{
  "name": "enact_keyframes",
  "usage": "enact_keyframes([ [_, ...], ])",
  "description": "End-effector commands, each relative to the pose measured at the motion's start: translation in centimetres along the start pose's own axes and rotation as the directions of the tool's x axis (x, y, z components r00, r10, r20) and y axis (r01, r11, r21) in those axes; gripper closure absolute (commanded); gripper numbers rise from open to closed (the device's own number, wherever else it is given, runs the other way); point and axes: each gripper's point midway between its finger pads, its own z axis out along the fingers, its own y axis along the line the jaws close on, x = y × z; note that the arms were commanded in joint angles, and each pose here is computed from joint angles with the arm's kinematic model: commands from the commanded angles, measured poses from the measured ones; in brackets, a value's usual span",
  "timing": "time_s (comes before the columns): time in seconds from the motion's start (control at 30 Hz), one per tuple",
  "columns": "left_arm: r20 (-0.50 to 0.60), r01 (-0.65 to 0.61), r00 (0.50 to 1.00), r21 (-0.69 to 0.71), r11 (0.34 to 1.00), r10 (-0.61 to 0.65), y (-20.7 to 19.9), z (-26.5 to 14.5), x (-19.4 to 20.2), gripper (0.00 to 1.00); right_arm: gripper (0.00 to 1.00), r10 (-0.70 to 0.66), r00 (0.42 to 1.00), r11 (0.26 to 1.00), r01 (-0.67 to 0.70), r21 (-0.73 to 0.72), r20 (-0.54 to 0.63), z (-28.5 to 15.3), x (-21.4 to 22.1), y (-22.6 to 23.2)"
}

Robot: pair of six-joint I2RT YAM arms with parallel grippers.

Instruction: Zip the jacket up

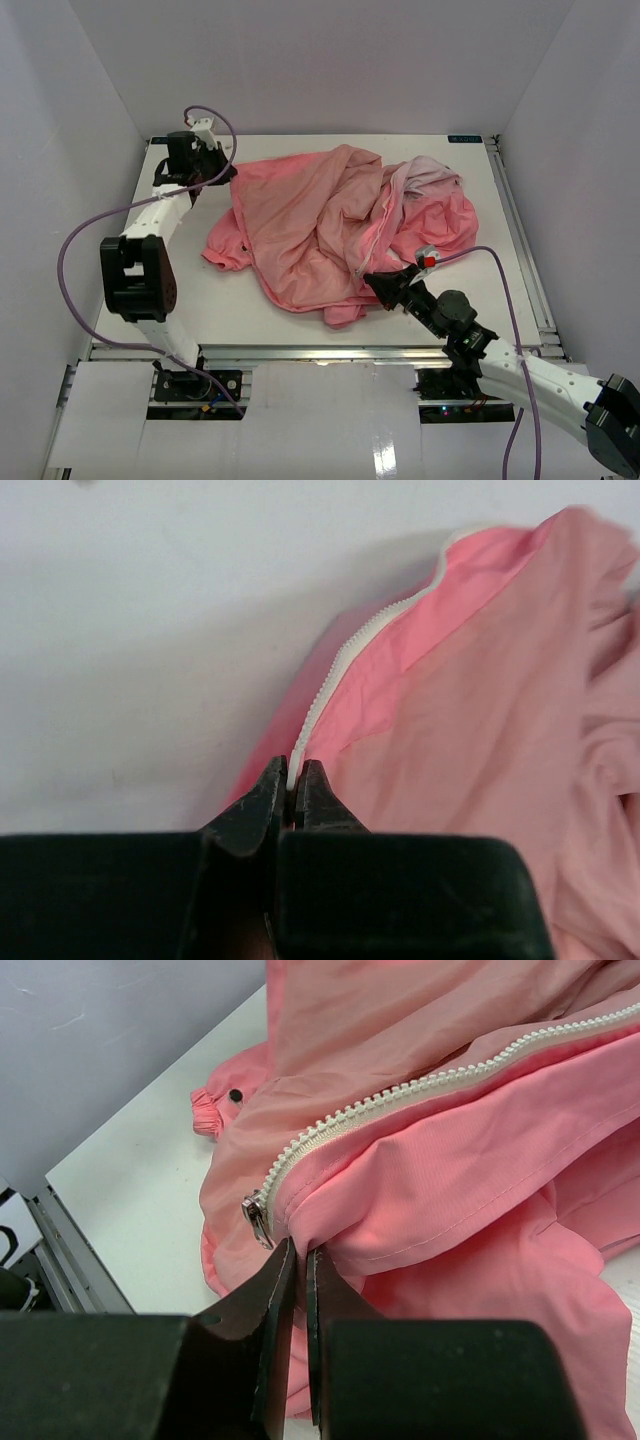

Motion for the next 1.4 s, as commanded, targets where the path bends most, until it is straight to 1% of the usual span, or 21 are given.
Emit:
enact_keyframes([
  [0.0,0.154,-0.113,0.979,-0.116,0.987,0.13,-4.0,-4.9,-5.0,1.0,0.92,-0.008,0.997,1.0,0.009,-0.018,0.071,0.6,-2.7,0.8],
  [0.17,0.134,-0.136,0.979,-0.147,0.98,0.155,-7.5,-7.4,-0.8,1.0,0.92,-0.009,0.997,1.0,0.01,-0.009,0.08,0.5,-2.8,0.6],
  [0.2,0.122,-0.149,0.979,-0.138,0.979,0.166,-9.4,-7.6,1.1,1.0,0.92,-0.006,0.997,1.0,0.007,-0.007,0.078,0.5,-2.8,0.6],
  [0.23,0.11,-0.169,0.977,-0.126,0.978,0.183,-11.8,-7.9,3.4,1.0,0.92,-0.002,0.997,1.0,0.003,-0.006,0.075,0.6,-2.7,0.5],
  [0.3,0.064,-0.2,0.977,-0.088,0.976,0.206,-14.6,-8.6,8.2,1.0,0.92,0.0,0.998,1.0,-0.001,0.01,0.066,0.6,-2.4,0.3],
  [0.33,0.048,-0.215,0.975,-0.054,0.975,0.218,-16.8,-9.0,10.8,1.0,0.92,0.005,0.998,1.0,-0.006,0.022,0.061,0.6,-2.2,0.0],
  [0.4,-0.024,-0.266,0.963,0.025,0.964,0.267,-18.8,-10.0,17.0,1.0,0.92,0.012,0.998,0.999,-0.014,0.051,0.057,0.6,-1.9,-0.6],
  [0.43,-0.055,-0.276,0.959,0.047,0.96,0.278,-19.2,-10.4,19.1,1.0,0.92,0.014,0.998,0.998,-0.017,0.062,0.055,0.6,-1.7,-0.8],
  [0.47,-0.074,-0.283,0.955,0.071,0.956,0.288,-19.9,-10.8,20.6,0.95,0.92,0.014,0.999,0.997,-0.017,0.072,0.051,0.6,-1.6,-1.1],
  [0.5,-0.091,-0.287,0.951,0.099,0.953,0.296,-20.4,-11.3,21.8,0.87,0.92,0.012,0.999,0.997,-0.015,0.08,0.047,0.6,-1.5,-1.2],
  [0.53,-0.109,-0.285,0.948,0.13,0.95,0.3,-20.8,-11.8,22.8,0.76,0.92,0.008,0.999,0.996,-0.012,0.086,0.042,0.7,-1.4,-1.3],
  [0.57,-0.116,-0.269,0.949,0.187,0.945,0.293,-21.6,-12.5,23.3,0.67,0.92,0.005,0.999,0.996,-0.009,0.091,0.038,0.8,-1.3,-1.4],
  [0.63,-0.087,-0.247,0.957,0.254,0.935,0.276,-22.8,-14.0,22.6,0.53,0.92,0.002,0.999,0.996,-0.005,0.094,0.034,0.9,-1.3,-1.5],
  [0.7,-0.039,-0.236,0.965,0.291,0.927,0.258,-23.7,-15.4,20.9,0.44,0.92,0.004,0.999,0.995,-0.008,0.095,0.041,0.8,-1.4,-1.5],
  [0.77,0.021,-0.231,0.972,0.298,0.926,0.235,-24.3,-16.9,18.4,0.4,0.92,0.003,0.999,0.995,-0.007,0.097,0.046,0.7,-1.6,-1.5],
  [0.83,0.051,-0.235,0.972,0.259,0.937,0.229,-24.1,-17.6,16.6,0.36,0.92,0.001,0.999,0.995,-0.006,0.104,0.046,0.6,-1.6,-1.7],
  [0.93,0.008,-0.269,0.962,0.167,0.949,0.271,-23.3,-17.0,15.7,0.34,0.92,-0.004,0.999,0.994,-0.001,0.107,0.04,0.6,-1.6,-1.7],
  [0.97,-0.032,-0.281,0.957,0.158,0.947,0.289,-23.3,-16.6,16.1,0.34,0.92,-0.003,0.999,0.994,-0.001,0.106,0.038,0.6,-1.5,-1.7],
  [1.07,-0.171,-0.301,0.929,0.171,0.938,0.329,-23.7,-15.4,18.4,0.36,0.92,0.002,1.0,0.995,-0.004,0.098,0.028,0.6,-1.2,-1.6],
  [1.23,-0.253,-0.274,0.909,0.237,0.932,0.332,-24.9,-13.9,21.1,0.36,0.92,0.002,1.0,0.996,-0.005,0.092,0.031,0.5,-1.3,-1.5],
  [1.37,-0.312,-0.272,0.893,0.202,0.941,0.326,-24.1,-12.7,22.9,0.36,0.92,0.001,0.999,0.995,-0.004,0.098,0.034,0.4,-1.2,-1.6],
])
